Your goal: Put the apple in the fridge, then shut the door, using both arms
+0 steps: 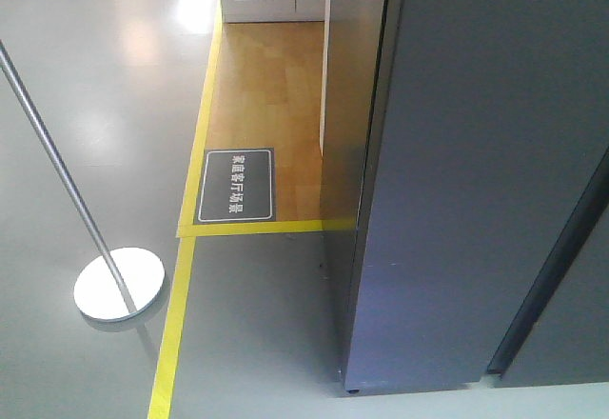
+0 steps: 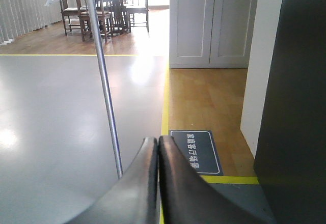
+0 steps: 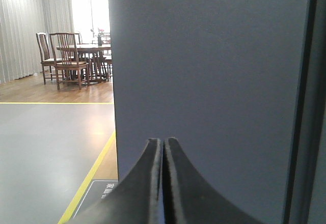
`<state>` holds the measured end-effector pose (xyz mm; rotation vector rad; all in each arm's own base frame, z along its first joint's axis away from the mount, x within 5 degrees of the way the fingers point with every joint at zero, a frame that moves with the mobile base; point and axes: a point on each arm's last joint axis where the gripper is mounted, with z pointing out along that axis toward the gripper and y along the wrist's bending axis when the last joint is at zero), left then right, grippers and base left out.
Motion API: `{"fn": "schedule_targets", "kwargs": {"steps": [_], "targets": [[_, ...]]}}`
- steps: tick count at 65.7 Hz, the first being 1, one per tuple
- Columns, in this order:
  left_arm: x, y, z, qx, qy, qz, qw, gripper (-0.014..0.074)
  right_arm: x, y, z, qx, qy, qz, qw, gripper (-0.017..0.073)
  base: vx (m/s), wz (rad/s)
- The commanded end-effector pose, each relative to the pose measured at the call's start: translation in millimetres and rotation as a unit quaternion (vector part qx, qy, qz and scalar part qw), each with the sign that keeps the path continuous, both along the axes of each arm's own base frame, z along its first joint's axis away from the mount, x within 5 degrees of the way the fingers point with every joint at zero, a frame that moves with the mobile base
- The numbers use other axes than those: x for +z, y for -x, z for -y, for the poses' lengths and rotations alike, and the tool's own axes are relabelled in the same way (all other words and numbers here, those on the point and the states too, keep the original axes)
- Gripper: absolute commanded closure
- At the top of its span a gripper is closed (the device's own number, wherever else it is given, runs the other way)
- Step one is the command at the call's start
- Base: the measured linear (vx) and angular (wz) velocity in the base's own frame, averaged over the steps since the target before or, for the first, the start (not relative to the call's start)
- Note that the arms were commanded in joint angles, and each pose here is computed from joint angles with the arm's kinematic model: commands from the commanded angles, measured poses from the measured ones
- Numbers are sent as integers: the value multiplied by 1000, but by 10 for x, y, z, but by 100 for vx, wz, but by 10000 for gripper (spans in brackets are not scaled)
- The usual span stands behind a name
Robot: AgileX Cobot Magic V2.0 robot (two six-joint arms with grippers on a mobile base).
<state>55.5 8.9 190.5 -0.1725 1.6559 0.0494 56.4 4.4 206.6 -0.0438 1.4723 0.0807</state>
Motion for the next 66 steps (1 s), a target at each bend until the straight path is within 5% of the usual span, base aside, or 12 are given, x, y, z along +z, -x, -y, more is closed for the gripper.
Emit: {"fn": "schedule_targets", "kwargs": {"steps": [1,66], "targets": [[126,13,20,-12,-6,49,999,599,91,23,11,-7,4,48,999,562,0,0],[126,13,20,-12,-6,49,999,599,91,23,11,-7,4,48,999,562,0,0]]}}
